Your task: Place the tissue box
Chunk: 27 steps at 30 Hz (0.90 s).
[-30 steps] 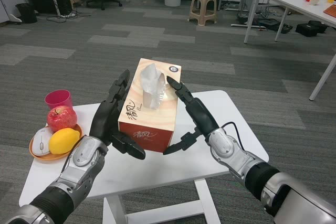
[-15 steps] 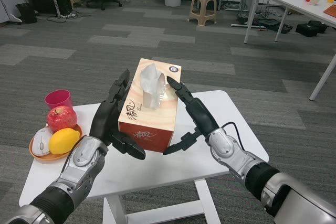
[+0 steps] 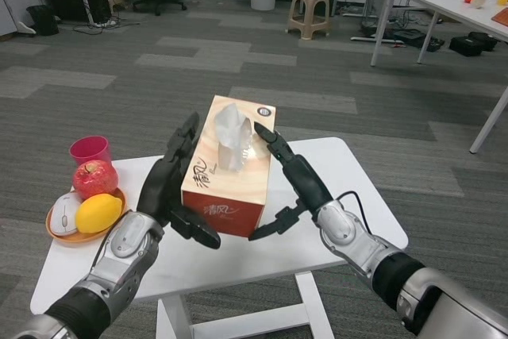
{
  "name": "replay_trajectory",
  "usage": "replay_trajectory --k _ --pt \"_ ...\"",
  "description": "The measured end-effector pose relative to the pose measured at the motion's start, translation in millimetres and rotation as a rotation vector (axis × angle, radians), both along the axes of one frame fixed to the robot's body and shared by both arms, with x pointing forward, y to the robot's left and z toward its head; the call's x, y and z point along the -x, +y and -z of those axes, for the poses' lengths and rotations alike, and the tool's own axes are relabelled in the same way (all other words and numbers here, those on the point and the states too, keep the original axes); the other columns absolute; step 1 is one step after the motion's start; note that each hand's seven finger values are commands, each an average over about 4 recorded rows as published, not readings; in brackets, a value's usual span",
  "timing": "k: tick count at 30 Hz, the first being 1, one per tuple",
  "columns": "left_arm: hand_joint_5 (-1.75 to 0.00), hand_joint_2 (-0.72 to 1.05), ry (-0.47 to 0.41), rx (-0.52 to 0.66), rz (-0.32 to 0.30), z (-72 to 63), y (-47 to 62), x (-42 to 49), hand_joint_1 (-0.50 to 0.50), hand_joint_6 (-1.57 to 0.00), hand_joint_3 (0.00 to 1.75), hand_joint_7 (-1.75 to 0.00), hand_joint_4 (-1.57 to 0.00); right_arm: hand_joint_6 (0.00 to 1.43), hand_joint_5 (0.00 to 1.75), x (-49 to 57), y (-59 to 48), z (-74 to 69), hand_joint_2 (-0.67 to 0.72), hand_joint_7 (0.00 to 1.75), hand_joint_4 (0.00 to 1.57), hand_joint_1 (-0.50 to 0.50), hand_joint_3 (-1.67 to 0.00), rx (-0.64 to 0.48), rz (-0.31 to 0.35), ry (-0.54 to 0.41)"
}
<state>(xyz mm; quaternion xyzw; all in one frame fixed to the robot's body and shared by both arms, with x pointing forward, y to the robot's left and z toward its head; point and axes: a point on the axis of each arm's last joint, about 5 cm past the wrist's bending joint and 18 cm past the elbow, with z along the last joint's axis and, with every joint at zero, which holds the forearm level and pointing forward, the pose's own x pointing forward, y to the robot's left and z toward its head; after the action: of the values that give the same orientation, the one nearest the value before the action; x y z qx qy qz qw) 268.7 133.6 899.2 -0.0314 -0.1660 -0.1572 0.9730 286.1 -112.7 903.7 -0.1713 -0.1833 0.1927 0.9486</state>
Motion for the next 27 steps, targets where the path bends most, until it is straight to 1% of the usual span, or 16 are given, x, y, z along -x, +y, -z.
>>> replay_trajectory --k 3,5,7,10,14,18,22,27 --pt "-0.62 -0.37 0.008 -0.007 0.0 2.3 1.3 1.7 0.5 0.0 0.0 0.0 0.0 0.0 0.0 1.0 0.1 1.5 -0.54 0.14 0.0 -0.46 -0.71 0.003 -0.004 0.006" --pt "-0.62 -0.37 0.014 -0.01 -0.002 3.9 2.5 2.9 0.5 0.0 0.04 0.0 0.0 0.0 0.0 1.5 0.1 2.2 -0.54 0.14 0.0 -0.46 -0.71 0.005 -0.006 0.008" --pt "-0.62 -0.37 0.023 -0.016 -0.003 6.3 4.1 4.8 0.5 0.0 0.04 0.0 0.0 0.0 0.0 2.5 0.0 3.7 -0.54 0.14 0.0 -0.46 -0.71 0.01 -0.009 0.013" --pt "-0.62 -0.37 0.034 -0.03 -0.001 9.5 5.7 7.4 0.5 0.0 0.0 0.0 0.0 0.0 0.0 4.3 -0.5 6.8 -0.54 0.14 0.0 -0.46 -0.71 0.018 -0.012 0.023" --pt "-0.62 -0.37 0.036 -0.038 0.004 10.4 5.4 8.1 0.5 0.0 0.0 0.0 0.0 0.0 0.0 5.0 -1.7 8.8 -0.54 0.14 0.0 -0.46 -0.71 0.028 -0.01 0.031" --pt "-0.62 -0.37 0.044 -0.05 0.017 12.4 3.7 9.2 0.5 0.0 0.0 0.0 0.0 0.0 0.0 5.6 -5.2 13.2 -0.54 0.14 0.0 -0.46 -0.79 0.063 -0.008 0.045" --pt "-0.62 -0.37 0.063 -0.066 0.024 16.5 3.4 10.5 0.5 0.0 0.0 0.0 0.0 0.0 0.0 6.0 -8.5 16.9 -0.54 0.14 0.0 -0.46 -0.79 0.104 -0.006 0.052" --pt "-0.62 -0.37 0.098 -0.093 0.029 23.8 4.2 12.4 0.5 0.0 0.0 0.0 0.0 0.0 0.0 6.5 -14.1 23.5 -0.54 0.14 0.0 -0.46 -0.79 0.139 0.016 0.083"
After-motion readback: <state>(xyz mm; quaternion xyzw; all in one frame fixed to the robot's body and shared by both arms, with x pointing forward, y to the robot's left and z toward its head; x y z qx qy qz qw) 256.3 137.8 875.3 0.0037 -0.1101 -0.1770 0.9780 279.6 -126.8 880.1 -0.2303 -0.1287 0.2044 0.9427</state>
